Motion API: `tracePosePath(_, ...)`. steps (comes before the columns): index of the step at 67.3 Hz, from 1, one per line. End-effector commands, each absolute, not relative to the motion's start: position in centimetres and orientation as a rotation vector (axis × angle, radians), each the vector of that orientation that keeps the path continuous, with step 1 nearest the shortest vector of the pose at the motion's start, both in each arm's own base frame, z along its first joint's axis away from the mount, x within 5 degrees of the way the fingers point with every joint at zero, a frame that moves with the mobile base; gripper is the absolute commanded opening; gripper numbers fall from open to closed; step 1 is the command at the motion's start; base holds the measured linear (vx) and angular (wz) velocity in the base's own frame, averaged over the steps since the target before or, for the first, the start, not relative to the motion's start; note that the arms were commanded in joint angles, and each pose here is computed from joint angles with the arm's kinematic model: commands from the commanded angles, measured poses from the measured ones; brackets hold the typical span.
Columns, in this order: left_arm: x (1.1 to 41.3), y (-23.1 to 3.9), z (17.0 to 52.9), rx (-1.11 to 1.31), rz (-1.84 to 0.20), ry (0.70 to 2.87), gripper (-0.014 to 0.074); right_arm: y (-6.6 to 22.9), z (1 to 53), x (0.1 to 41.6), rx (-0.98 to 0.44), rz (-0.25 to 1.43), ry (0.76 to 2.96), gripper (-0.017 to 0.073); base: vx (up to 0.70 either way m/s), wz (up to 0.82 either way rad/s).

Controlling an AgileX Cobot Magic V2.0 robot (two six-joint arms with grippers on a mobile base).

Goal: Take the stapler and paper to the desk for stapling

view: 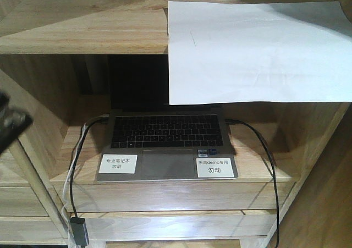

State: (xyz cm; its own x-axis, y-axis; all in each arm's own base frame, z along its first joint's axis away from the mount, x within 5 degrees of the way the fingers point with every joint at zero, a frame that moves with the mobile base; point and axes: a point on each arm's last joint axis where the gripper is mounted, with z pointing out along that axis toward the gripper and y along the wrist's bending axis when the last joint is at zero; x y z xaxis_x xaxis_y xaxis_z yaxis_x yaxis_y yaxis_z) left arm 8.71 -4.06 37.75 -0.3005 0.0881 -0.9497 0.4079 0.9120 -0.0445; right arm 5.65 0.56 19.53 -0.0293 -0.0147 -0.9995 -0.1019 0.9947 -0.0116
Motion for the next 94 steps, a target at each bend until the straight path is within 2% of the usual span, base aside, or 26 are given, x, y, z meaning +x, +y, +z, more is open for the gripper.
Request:
tracePosePath(1, 7.5, -3.5, 37.9, 0.333, -0.367, 1.704, -0.0008, 0.6, 19.4, 5.7, -0.1, 0.064, 1.541, -0.0009, 0.0, 0.0)
tracePosePath(19, 4.9, -2.3, 33.0, 0.329, -0.37, 1.682, -0.0008, 0.6, 19.4, 5.7, -0.1, 0.064, 1.541, -0.0009, 0.0, 0.0)
tracePosePath(33, 4.3, -2.0, 30.2, 0.335, -0.364, 1.708, -0.0008, 0.6, 19.4, 5.7, -0.1, 0.064, 1.541, -0.0009, 0.0, 0.0)
tracePosePath(53, 4.2, -1.9, 29.2, 0.357, -0.343, 1.822, -0.0008, 0.6, 19.4, 5.7, -0.1, 0.064, 1.542, -0.0009, 0.0, 0.0)
tracePosePath(94, 4.1, -1.9, 29.1, 0.358, -0.341, 1.831, -0.0006, 0.6, 19.4, 5.7, -0.101, 0.062, 1.542, -0.0009, 0.0, 0.0)
